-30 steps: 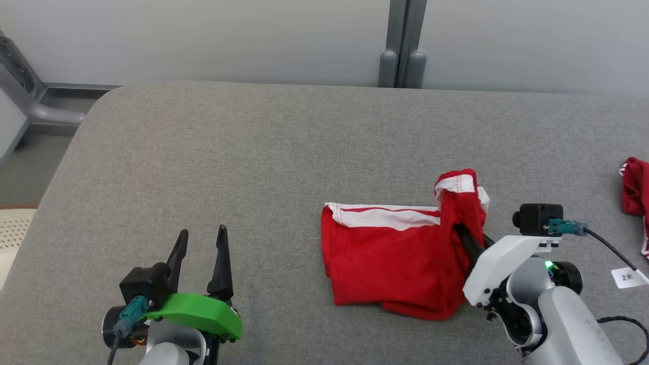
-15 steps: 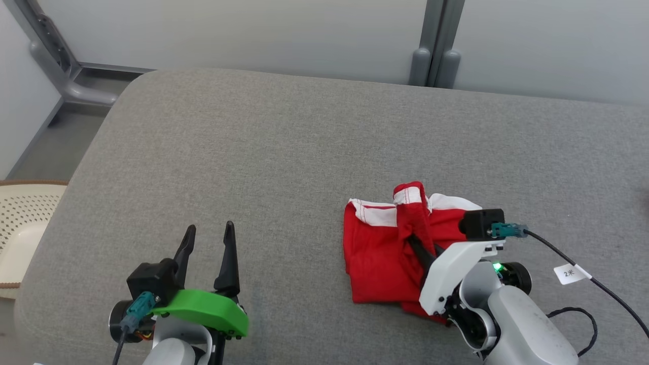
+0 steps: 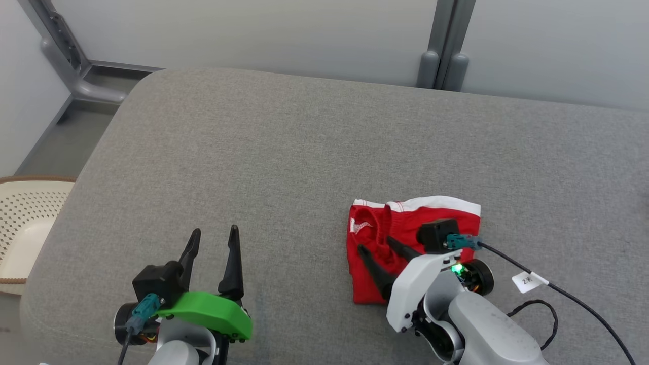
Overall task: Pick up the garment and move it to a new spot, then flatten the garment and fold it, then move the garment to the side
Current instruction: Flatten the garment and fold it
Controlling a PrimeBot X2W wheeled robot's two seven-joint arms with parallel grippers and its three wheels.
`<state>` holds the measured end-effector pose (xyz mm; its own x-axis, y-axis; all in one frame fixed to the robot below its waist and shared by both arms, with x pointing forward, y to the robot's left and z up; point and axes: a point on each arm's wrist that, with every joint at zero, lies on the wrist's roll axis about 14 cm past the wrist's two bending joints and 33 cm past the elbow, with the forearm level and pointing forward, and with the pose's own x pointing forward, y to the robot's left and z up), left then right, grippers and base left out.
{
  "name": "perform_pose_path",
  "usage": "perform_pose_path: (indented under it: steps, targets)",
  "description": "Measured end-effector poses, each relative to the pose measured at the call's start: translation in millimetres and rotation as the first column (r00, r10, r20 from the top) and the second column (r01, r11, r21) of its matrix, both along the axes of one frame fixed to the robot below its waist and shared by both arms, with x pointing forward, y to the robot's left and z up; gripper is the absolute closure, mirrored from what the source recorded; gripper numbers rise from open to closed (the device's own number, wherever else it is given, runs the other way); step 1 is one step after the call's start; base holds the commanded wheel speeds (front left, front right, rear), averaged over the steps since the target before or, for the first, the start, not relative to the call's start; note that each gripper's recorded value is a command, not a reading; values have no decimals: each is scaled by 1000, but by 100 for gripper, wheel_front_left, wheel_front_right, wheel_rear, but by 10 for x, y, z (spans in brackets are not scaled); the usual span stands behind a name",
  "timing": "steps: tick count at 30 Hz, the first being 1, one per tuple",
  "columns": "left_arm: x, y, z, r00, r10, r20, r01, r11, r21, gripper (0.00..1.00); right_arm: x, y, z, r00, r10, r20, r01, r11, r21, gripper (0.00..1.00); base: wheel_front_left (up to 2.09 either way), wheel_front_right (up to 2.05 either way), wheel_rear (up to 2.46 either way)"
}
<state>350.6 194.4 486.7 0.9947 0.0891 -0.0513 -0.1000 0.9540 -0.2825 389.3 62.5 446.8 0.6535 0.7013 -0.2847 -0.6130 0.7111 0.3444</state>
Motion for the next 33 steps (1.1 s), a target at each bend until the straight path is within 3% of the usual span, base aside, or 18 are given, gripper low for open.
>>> perform_pose_path:
  steps: [7, 15, 23, 33]
  targets:
    - [48, -85, 23, 1000, -26, 10, 26, 1000, -1, 0, 19, -42, 108, 996, -10, 91, 10, 1000, 3, 0, 0, 0, 0]
    - [142, -265, 156, 996, -72, 60, 72, 997, -7, 0, 370, -540, 484, 940, -189, 283, 186, 982, 37, 0, 0, 0, 0]
    - [217, -495, 294, 987, -118, 108, 121, 992, -26, 0, 395, -1349, 664, 835, -389, 390, 406, 913, 40, 0, 0, 0, 0]
    - [129, -555, 281, 985, -130, 115, 135, 990, -37, 0, 48, -2064, 768, 722, -546, 425, 575, 815, 71, 0, 0, 0, 0]
